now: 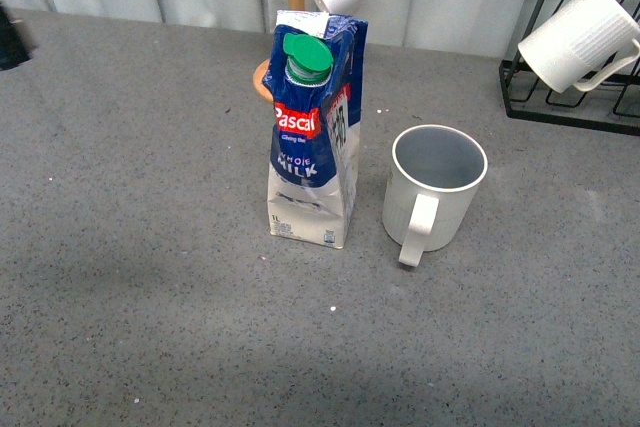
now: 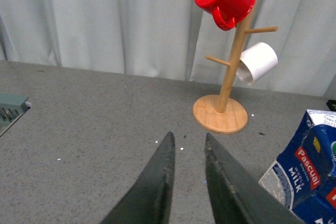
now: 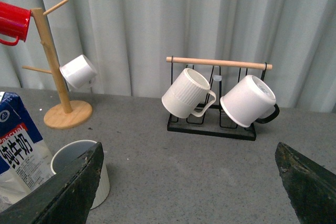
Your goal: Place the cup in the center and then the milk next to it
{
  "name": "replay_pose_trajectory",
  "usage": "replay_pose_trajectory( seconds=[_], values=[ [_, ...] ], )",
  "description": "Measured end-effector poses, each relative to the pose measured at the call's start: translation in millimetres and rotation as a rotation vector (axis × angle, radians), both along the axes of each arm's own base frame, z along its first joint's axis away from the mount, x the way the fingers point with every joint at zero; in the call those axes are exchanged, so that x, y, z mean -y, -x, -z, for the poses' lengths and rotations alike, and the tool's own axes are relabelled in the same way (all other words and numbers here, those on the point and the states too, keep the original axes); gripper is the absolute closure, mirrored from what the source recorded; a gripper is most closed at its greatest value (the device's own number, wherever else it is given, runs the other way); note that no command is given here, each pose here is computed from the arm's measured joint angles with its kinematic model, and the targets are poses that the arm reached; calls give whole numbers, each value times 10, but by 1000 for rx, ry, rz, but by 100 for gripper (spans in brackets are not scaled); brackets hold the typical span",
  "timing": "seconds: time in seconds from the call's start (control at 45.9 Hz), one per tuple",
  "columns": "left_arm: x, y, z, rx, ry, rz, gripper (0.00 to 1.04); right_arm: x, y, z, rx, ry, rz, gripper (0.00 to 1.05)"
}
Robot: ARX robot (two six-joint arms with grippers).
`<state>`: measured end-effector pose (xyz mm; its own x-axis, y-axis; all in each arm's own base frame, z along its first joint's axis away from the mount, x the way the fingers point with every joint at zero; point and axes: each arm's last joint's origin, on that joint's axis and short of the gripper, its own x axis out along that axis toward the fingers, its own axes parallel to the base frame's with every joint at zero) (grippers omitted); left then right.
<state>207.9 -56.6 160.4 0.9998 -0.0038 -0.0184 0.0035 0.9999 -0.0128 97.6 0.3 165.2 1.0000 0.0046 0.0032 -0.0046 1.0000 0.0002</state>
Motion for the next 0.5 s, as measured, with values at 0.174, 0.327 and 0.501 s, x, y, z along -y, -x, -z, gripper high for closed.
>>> replay_pose_trajectory(
  seconds=[0.174, 0.327, 0.501],
  values=[
    [-150, 163, -15, 6, -3, 8, 101, 0, 0, 0, 0, 0, 1, 9],
    [-290, 336, -10, 1, -8, 4, 101, 0, 0, 0, 0, 0, 0, 9],
    [-395, 497, -18, 4, -7, 1, 101, 0, 0, 0, 0, 0, 0, 9]
  ],
)
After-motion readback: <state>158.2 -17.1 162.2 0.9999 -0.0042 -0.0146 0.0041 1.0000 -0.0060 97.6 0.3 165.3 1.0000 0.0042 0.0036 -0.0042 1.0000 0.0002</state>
